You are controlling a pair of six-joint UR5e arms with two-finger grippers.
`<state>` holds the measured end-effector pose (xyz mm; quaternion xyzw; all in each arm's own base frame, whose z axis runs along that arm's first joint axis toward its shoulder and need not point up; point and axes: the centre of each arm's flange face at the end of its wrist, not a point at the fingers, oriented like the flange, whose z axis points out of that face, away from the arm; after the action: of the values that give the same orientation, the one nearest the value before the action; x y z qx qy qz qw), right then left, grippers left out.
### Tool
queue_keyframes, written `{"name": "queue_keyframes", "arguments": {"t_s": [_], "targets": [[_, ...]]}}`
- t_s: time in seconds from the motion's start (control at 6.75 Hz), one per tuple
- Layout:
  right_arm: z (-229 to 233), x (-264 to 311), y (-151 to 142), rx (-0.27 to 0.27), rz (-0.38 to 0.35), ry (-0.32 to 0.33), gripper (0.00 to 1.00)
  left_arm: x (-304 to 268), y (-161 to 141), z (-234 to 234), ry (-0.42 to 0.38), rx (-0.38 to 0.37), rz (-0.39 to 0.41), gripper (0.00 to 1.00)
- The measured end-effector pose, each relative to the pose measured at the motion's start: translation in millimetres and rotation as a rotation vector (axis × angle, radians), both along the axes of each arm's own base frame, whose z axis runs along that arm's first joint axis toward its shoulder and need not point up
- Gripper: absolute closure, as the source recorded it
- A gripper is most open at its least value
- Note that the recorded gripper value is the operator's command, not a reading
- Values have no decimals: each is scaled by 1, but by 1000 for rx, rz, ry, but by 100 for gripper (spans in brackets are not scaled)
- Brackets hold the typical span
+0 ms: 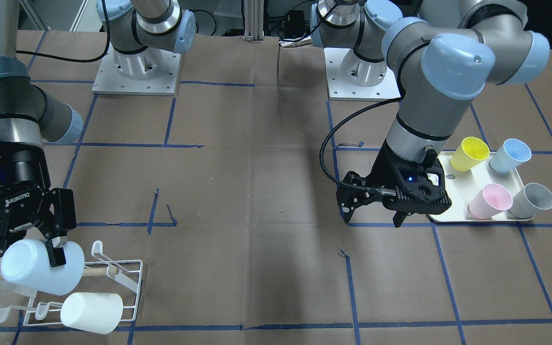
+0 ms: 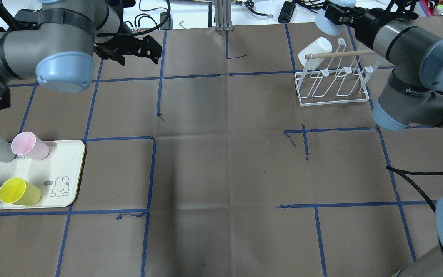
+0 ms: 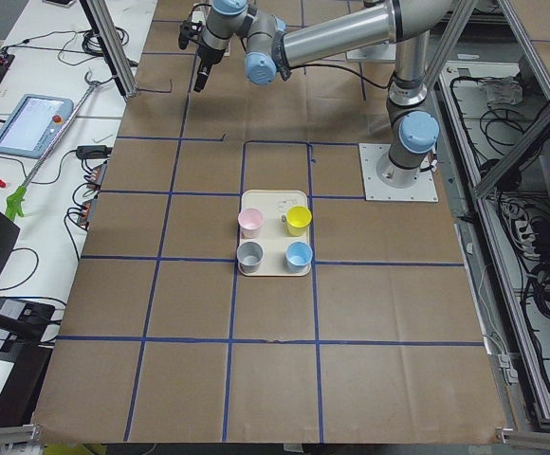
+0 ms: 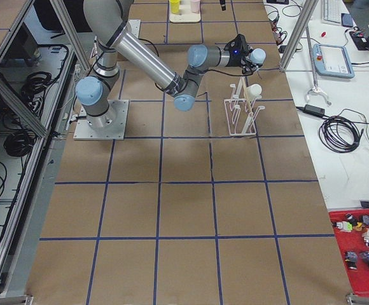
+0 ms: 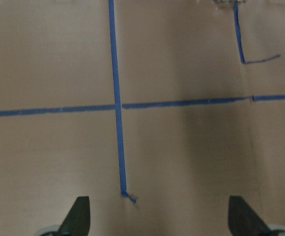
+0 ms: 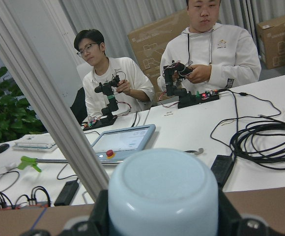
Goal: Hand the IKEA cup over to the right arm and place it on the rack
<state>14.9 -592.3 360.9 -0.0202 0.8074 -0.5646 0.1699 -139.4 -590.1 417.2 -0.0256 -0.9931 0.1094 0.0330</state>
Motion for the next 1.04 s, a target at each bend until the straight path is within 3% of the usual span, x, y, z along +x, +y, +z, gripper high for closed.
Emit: {"name": "queue_keyframes", "arguments": {"t_s": [0.15, 0.44, 1.04], "targets": [[-4, -23, -5, -11, -5, 92, 76, 6, 18, 20, -29, 74, 9, 0], [-22, -62, -23, -13, -20, 208, 76, 9, 44, 43, -57, 116, 6, 0], [-57, -104, -48, 7, -38, 265, 76, 7, 79, 61, -62, 116, -1, 0]]}}
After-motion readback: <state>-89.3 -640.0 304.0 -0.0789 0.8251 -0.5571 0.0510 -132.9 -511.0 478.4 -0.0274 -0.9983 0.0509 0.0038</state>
